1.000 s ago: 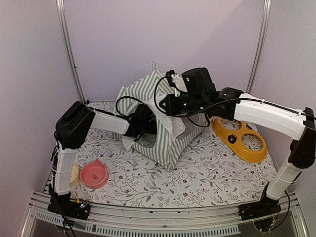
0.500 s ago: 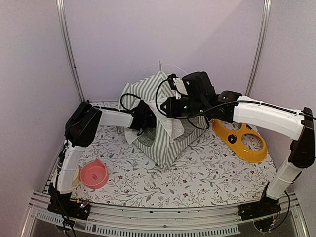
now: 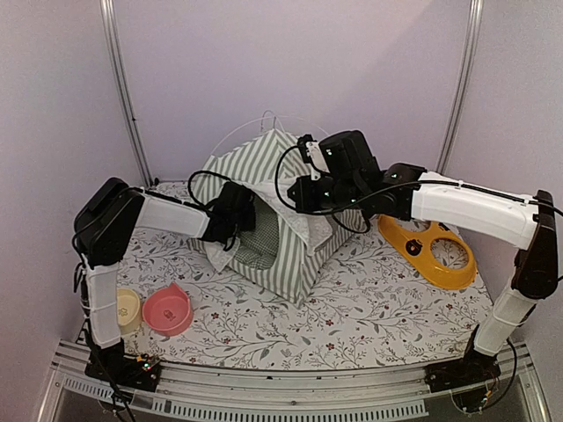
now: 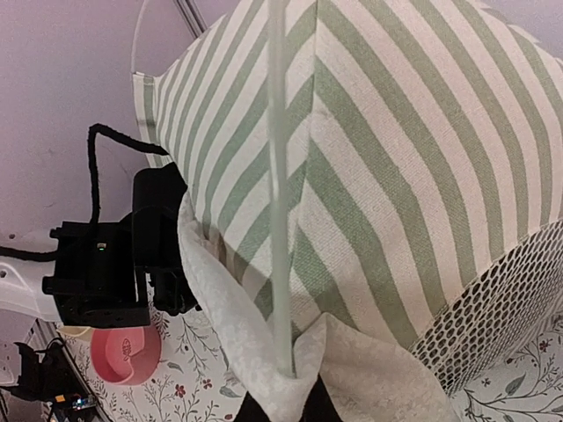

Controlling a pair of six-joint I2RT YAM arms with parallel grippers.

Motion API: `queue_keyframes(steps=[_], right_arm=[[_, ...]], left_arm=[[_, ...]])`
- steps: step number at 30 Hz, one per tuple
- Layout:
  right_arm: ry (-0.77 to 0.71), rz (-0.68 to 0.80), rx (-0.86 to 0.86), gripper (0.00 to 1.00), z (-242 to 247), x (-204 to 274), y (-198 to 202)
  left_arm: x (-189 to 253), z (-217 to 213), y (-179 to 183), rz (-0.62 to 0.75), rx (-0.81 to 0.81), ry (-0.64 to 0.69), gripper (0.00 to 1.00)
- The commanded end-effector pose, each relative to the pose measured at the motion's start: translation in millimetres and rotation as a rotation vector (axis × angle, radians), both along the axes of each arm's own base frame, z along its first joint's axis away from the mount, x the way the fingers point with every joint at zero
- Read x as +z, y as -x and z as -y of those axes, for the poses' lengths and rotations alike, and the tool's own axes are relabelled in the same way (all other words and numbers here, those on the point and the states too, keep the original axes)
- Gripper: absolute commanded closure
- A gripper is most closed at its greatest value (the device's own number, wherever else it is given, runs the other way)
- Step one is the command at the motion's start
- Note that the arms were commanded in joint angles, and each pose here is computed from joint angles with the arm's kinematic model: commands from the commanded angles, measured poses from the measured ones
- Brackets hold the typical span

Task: Set up the pet tent
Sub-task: Adjust the cushion in the tent.

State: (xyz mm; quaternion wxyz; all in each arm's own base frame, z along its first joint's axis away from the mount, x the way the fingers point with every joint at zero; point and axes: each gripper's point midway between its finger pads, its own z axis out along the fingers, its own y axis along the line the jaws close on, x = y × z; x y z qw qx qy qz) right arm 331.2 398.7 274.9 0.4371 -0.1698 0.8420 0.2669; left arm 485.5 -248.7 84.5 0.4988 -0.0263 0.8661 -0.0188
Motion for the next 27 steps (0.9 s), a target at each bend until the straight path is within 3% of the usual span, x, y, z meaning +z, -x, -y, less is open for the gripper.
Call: queue_keyframes(steps=[1, 6, 10, 15, 19, 27], right_arm=[[0.114, -0.103, -0.038, 1.00, 13.3, -44.0, -1.9], [0.082, -0.106, 0.012, 1.00, 7.9, -39.5, -22.7], [0.079, -0.026, 0.067, 1.00, -2.3, -27.2, -39.7], [0.153, 0.063, 0.074, 1.00, -16.6, -6.0, -49.5], [0.149, 0.135, 0.134, 1.00, -28.7, 9.9, -42.3], [0.177, 0.325, 0.295, 1.00, -57.5, 50.9, -23.1]], left_arm=[[4.3, -3.1, -24.1, 0.006, 0.057, 0.020, 1.00], [18.8, 43.2, -15.3, 0.041, -0.153, 0.077, 0.63], [69.2, 53.7, 17.0, 0.146, -0.258, 0.146, 0.44], [129.7, 50.5, 68.2, 0.267, -0.370, 0.228, 0.34], [170.8, 43.2, 107.0, 0.332, -0.427, 0.272, 0.33], [242.0, -13.6, 167.3, 0.430, -0.404, 0.360, 0.34]])
